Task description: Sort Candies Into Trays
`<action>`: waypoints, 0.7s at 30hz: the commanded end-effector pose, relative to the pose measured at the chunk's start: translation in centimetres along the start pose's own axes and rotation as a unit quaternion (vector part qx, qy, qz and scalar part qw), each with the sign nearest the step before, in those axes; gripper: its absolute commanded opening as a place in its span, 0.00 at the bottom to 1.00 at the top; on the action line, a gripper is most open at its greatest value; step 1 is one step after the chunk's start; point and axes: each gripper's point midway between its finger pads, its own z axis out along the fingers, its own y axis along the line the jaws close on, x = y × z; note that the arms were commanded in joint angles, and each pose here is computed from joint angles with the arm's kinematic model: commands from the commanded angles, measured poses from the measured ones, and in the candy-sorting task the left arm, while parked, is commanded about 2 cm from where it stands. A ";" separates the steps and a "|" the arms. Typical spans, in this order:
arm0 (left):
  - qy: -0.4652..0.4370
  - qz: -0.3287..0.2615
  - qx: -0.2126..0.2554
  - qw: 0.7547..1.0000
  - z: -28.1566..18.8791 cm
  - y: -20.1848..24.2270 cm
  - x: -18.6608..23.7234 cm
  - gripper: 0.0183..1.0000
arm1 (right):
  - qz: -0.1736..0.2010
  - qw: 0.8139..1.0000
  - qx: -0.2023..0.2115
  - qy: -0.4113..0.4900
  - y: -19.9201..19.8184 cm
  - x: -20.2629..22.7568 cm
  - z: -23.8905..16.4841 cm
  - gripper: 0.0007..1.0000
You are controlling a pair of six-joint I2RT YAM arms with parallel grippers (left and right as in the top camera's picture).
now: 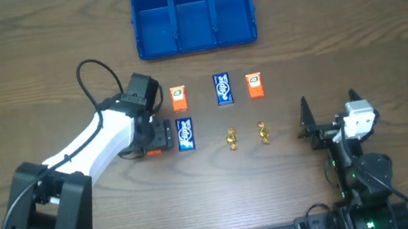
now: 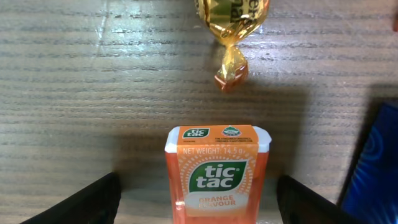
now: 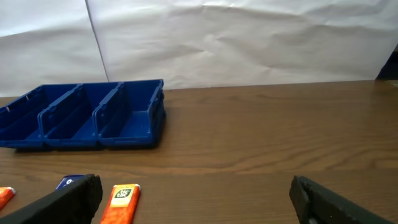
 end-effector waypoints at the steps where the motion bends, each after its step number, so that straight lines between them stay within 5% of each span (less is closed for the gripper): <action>1: 0.006 -0.009 -0.007 1.000 0.5 -0.3 0.2 0.66 | -0.008 1.000 0.007 0.000 -0.3 0.0 0.0 1.00; 13: 0.002 -0.023 -0.005 1.000 0.5 -0.5 0.0 0.36 | -0.008 1.000 0.007 0.000 -0.3 0.0 0.0 1.00; 21: -0.053 -0.045 0.016 0.997 -3.5 -2.5 -4.4 0.31 | -0.008 1.000 0.007 0.000 -0.3 0.0 0.0 1.00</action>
